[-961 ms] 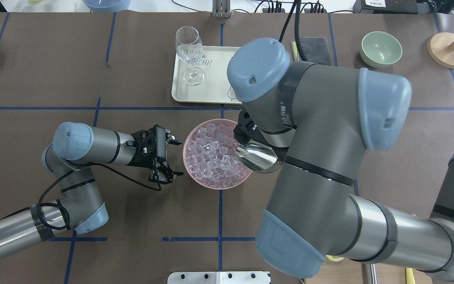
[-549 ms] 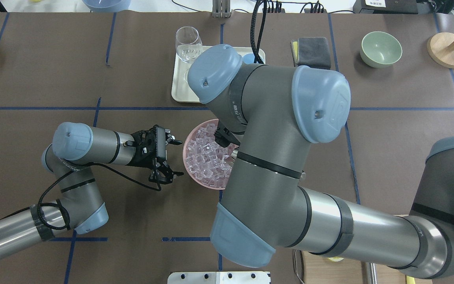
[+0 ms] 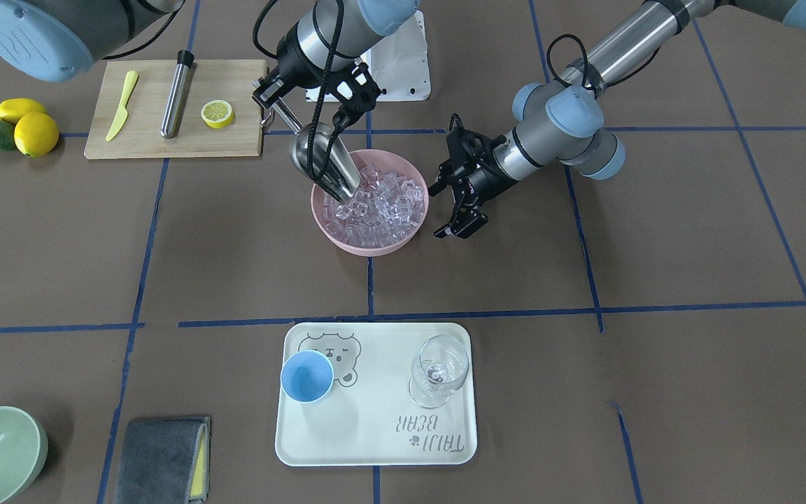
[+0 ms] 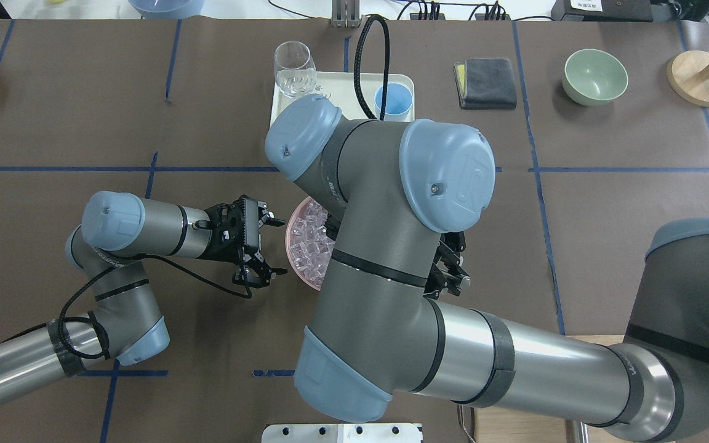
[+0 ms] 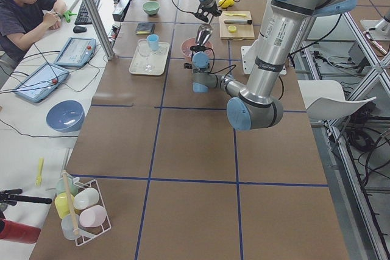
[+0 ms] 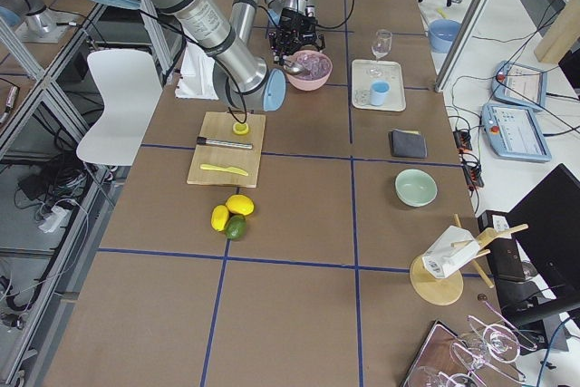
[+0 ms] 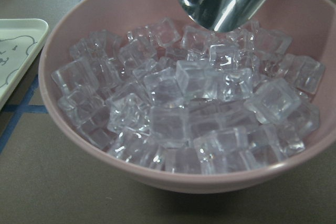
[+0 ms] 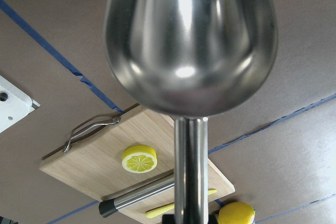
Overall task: Put ice in cup with scoop
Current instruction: 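Dip the scoop into the ice cubes with the right gripper, then scoop ice cubes and lift the filled scoop out of the bowl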
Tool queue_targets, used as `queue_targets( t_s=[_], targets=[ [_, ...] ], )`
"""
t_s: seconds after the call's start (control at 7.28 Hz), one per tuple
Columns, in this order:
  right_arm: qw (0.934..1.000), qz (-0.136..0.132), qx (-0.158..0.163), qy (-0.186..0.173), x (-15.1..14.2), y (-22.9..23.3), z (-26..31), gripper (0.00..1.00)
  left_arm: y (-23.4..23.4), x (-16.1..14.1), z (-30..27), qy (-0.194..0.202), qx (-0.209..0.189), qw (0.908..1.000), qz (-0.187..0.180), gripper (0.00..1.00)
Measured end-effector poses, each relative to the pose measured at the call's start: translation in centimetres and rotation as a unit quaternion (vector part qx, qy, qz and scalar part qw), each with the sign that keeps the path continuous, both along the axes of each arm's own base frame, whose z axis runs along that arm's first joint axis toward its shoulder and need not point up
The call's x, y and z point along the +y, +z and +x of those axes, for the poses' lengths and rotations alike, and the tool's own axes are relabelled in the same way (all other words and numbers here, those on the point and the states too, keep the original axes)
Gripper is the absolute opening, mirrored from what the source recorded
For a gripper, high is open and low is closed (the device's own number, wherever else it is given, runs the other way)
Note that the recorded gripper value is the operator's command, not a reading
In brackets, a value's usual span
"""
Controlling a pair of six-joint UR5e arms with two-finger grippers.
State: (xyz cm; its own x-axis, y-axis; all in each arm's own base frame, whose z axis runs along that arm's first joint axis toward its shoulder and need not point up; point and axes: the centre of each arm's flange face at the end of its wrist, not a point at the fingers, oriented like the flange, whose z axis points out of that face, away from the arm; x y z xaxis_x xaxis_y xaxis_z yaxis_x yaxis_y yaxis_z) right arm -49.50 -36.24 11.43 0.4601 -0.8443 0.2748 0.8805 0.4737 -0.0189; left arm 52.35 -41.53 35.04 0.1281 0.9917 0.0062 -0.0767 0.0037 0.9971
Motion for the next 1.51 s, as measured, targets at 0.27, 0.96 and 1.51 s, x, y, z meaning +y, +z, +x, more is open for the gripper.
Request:
queue_targets(
  t_s=[0.27, 0.96, 1.51],
  targets=[
    [1.0000, 0.001, 0.007, -0.007, 0.5, 0.1, -0.8, 0.00, 0.0, 0.0, 0.0, 0.000, 0.000, 1.0000, 0.000, 1.00],
    [0.9998, 0.015, -0.013, -0.007, -0.7, 1.5, -4.8, 0.00, -0.3, -0.1, 0.0, 0.000, 0.002, 1.0000, 0.001, 1.00],
    [0.9982, 0.032, -0.052, -0.002, -1.3, 3.4, -5.7, 0.00, -0.3, -0.1, 0.0, -0.001, 0.002, 1.0000, 0.001, 1.00]
  ],
)
